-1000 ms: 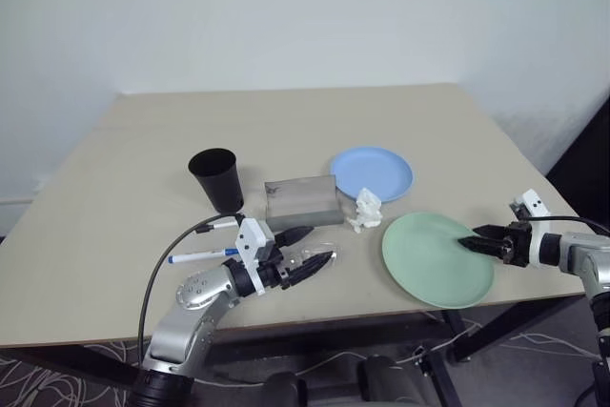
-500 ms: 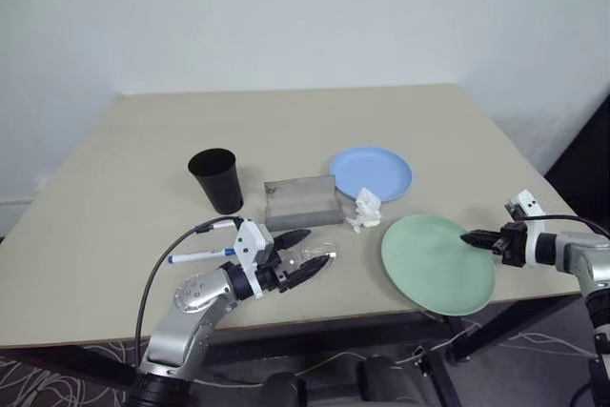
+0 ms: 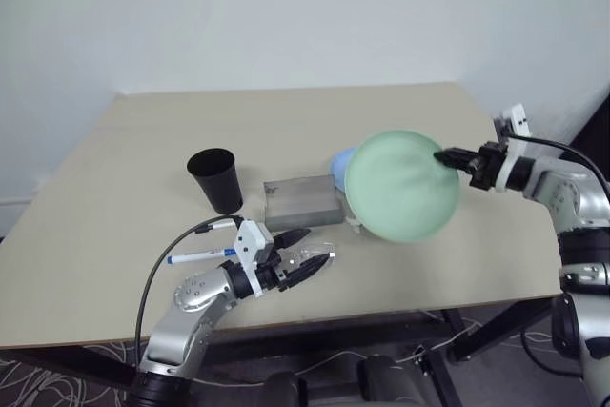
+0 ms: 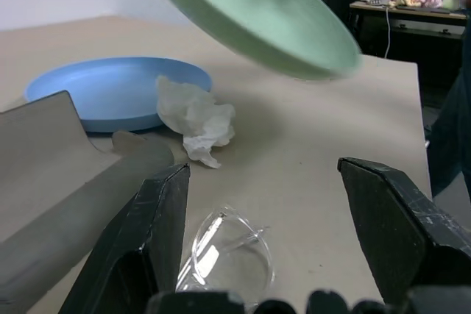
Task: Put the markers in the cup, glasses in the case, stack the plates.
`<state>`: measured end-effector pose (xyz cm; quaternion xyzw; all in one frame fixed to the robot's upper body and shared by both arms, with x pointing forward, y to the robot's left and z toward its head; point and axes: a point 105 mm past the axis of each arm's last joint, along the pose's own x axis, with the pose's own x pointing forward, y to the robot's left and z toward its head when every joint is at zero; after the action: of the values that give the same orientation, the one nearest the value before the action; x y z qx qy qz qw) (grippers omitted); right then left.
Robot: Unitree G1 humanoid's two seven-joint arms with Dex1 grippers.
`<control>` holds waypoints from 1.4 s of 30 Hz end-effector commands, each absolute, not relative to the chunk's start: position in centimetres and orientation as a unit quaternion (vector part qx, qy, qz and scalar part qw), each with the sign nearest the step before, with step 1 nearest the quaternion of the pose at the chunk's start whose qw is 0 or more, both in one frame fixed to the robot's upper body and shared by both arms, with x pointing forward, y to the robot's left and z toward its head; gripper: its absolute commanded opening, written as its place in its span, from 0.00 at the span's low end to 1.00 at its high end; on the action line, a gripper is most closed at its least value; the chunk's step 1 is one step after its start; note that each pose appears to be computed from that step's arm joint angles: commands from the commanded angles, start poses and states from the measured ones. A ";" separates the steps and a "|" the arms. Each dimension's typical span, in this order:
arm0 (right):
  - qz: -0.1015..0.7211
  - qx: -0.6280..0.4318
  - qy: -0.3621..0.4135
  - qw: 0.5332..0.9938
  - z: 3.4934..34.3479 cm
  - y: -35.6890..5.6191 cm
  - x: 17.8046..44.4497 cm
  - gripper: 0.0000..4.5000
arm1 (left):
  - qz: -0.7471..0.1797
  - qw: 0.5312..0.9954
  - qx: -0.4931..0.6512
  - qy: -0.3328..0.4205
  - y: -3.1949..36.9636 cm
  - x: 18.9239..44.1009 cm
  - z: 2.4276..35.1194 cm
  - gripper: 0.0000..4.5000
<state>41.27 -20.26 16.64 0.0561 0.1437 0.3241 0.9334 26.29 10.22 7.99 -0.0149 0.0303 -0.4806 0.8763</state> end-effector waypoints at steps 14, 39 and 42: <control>0.148 0.083 0.123 0.978 17.1 -17.7 47.5 0.16 | -0.475 0.880 0.002 0.000 10.2 26.7 9.3 0.76; 0.532 -0.130 0.118 0.828 13.0 -12.5 36.2 0.90 | -0.452 0.891 0.031 0.013 13.1 27.8 9.5 0.76; 0.532 -0.150 0.117 0.825 12.1 -11.8 35.7 0.96 | -0.449 0.893 0.033 0.013 13.4 27.9 9.5 0.76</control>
<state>35.63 -12.36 10.91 -0.1260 0.1455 0.5303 0.8257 27.40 13.04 8.04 0.0222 0.0414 -0.4519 0.8908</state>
